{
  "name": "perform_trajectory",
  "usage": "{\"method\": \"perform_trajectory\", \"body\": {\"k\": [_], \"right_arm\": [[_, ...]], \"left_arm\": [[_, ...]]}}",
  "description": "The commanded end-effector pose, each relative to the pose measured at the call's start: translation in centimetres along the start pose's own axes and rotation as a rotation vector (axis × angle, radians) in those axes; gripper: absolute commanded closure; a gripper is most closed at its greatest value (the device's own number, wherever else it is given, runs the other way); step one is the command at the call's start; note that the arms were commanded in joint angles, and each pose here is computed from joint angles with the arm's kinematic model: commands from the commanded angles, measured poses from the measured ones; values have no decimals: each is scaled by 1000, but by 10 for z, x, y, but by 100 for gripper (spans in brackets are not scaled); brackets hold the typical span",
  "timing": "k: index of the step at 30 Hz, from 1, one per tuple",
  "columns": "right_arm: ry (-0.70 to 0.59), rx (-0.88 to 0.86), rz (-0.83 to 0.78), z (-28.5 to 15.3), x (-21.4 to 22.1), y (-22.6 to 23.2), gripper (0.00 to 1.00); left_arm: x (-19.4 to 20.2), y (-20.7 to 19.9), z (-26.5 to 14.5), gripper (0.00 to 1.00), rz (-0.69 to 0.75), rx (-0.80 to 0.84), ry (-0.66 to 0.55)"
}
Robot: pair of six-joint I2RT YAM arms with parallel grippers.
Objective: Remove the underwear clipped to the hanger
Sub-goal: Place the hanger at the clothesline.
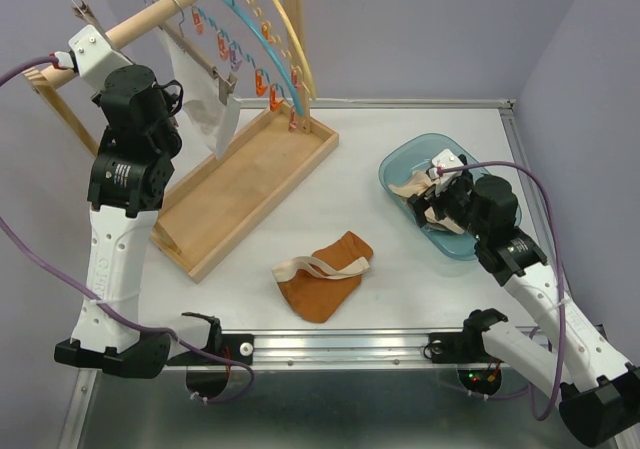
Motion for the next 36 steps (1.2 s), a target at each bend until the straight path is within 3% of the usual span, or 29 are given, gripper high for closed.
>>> {"method": "perform_trajectory", "body": {"k": [1,10,16,21,25,33,36], "right_arm": [[-47,12,-12,-1,-7,-2,0],[-49,11,-12,-2,-8,-2,0],[-45,8,-13,-1,-6,-2,0],[-45,8,-14,-1,-6,-2,0],[-44,6,-14,0,-6,-1,0],[-33,-3,-41,1,-1,0,0],[-58,-97,-103,-2,1,16,0]], "left_arm": [[-29,4,-7,84,-118,-15,-74],[-4,-2,-14,74,-168,67,-6],[-10,-6,-26,40,-190,132,-4],[-30,-5,-44,21,-207,194,-33],[-39,-3,-56,16,-206,225,-46],[-40,-6,-75,15,-198,325,-36],[-46,-7,-87,15,-196,386,-57]]}}
Point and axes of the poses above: each gripper's point midway between its finger pads, its own z axis out along the fingers, its own y axis along the line the jaws close on, x = y × z, the point moved 1 cm from there along -z, back along the fingers, and after that the axes turned 1 degree about z, right-handed, at the moved point
